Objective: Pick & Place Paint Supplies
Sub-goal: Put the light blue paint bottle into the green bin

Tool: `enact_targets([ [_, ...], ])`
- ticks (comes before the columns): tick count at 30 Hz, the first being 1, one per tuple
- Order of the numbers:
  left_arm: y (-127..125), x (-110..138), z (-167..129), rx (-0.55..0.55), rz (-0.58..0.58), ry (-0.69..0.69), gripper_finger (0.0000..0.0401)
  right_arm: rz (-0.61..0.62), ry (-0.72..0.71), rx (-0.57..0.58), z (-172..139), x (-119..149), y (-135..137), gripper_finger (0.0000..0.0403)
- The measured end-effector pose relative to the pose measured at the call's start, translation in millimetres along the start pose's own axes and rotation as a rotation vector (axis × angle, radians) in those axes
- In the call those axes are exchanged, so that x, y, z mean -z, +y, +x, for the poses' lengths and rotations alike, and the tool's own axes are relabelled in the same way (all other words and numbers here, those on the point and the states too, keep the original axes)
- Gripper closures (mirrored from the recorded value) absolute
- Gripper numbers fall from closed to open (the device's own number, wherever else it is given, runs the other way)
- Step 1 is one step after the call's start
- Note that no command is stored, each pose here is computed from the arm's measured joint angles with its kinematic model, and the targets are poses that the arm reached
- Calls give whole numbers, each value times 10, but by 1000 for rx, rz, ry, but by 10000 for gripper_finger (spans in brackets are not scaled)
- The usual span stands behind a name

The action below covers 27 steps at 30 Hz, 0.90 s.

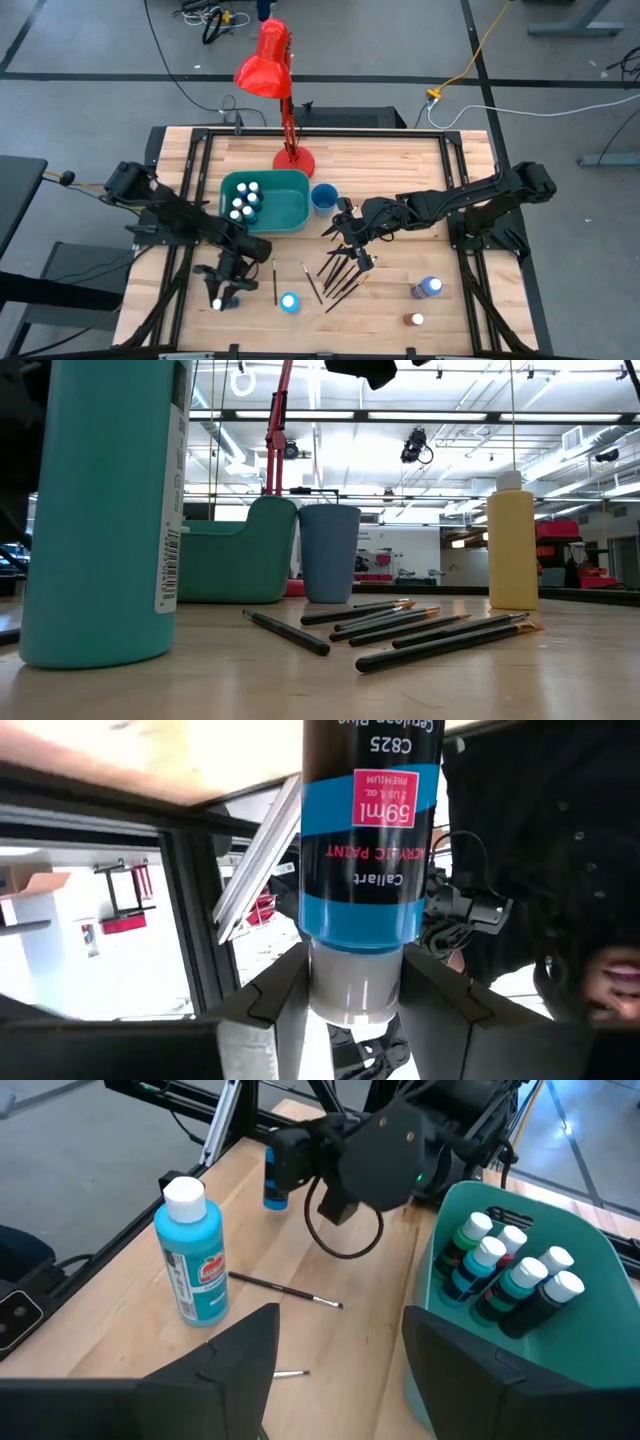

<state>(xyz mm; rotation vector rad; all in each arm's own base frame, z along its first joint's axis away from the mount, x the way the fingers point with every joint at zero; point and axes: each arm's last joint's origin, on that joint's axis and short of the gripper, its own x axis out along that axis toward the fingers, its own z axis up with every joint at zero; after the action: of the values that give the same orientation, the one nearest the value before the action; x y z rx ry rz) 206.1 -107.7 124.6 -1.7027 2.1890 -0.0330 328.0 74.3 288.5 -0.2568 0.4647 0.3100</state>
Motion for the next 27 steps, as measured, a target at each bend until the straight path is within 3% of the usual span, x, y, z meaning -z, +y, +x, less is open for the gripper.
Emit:
enact_targets([
  [12, 2, -111, 15, -11, -57, 31, 238, 0, 2, 0, 0, 1, 0, 179],
  [27, -105, -61, 9, 4, 17, 41, 236, 0, 2, 0, 0, 1, 0, 179],
])
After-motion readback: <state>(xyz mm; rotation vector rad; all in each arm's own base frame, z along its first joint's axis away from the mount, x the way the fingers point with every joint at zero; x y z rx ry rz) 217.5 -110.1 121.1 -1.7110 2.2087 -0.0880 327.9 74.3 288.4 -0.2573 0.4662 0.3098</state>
